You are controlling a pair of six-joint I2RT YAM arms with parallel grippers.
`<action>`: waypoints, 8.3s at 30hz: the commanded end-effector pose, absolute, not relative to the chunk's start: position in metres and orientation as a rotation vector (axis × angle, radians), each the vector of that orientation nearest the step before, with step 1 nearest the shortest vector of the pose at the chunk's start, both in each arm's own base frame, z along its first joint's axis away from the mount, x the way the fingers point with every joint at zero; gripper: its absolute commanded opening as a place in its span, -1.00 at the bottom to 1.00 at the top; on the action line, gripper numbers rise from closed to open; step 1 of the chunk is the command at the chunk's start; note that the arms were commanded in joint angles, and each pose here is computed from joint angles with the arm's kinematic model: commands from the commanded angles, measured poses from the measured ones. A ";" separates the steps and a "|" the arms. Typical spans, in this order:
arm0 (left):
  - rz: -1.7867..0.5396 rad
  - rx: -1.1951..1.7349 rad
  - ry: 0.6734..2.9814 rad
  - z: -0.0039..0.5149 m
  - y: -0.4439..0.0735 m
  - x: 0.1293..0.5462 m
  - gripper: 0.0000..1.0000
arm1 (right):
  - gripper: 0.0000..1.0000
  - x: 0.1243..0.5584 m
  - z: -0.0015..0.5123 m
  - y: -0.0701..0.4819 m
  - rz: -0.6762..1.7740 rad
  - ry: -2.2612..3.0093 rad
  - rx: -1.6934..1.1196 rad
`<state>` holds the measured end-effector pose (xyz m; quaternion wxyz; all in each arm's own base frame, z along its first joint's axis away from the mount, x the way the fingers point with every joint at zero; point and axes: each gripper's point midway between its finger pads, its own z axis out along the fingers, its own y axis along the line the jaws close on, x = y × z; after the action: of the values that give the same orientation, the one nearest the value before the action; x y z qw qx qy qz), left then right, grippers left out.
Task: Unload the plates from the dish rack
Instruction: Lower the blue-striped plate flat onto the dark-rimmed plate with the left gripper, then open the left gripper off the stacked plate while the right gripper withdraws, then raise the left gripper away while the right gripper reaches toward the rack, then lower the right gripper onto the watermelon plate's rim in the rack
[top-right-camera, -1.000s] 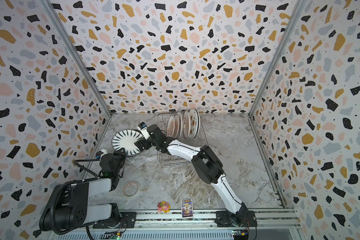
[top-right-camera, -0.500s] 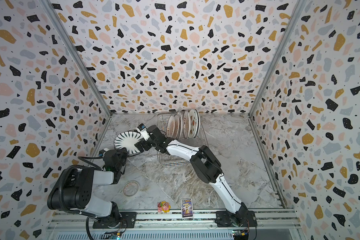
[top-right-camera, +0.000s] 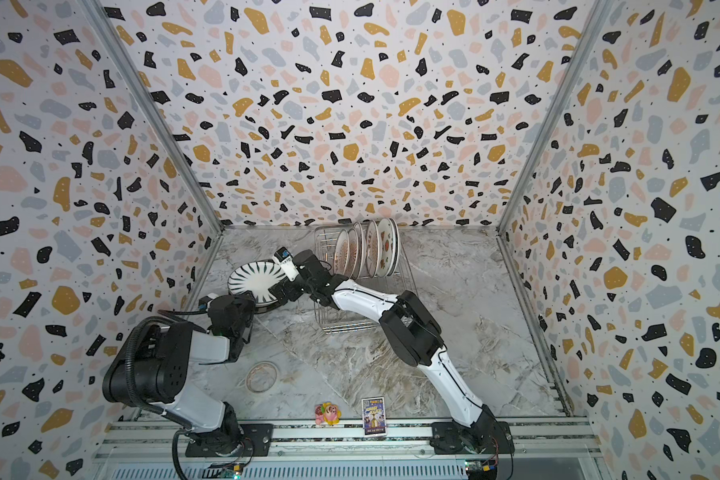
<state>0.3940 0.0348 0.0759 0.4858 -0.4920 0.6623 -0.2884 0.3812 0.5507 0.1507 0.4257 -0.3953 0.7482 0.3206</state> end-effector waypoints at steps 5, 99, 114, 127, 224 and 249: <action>-0.684 -1.137 1.549 0.098 0.041 0.407 -0.38 | 0.99 0.383 0.161 0.559 0.817 1.850 -0.989; -0.175 -1.094 1.552 0.137 0.071 0.373 1.00 | 0.97 0.337 0.244 0.550 0.699 1.710 -0.985; -0.409 -0.654 1.549 0.226 -0.053 0.337 1.00 | 0.98 0.283 0.318 0.408 0.601 1.592 -0.643; -0.731 -0.222 1.577 0.261 -0.170 0.316 1.00 | 0.98 0.321 0.315 0.279 0.456 1.728 -0.261; -0.786 -0.051 1.642 0.242 -0.277 0.326 0.99 | -0.57 0.531 0.174 0.229 -0.103 2.109 -0.117; -0.751 -0.083 1.631 0.242 -0.262 0.322 0.99 | -0.71 0.509 0.227 0.229 -0.214 1.962 -0.099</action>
<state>0.3235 -0.2662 0.2316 0.6077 -0.0306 0.7240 -0.3250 0.5198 0.2388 0.1860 0.5249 -0.0506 0.8465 -0.0726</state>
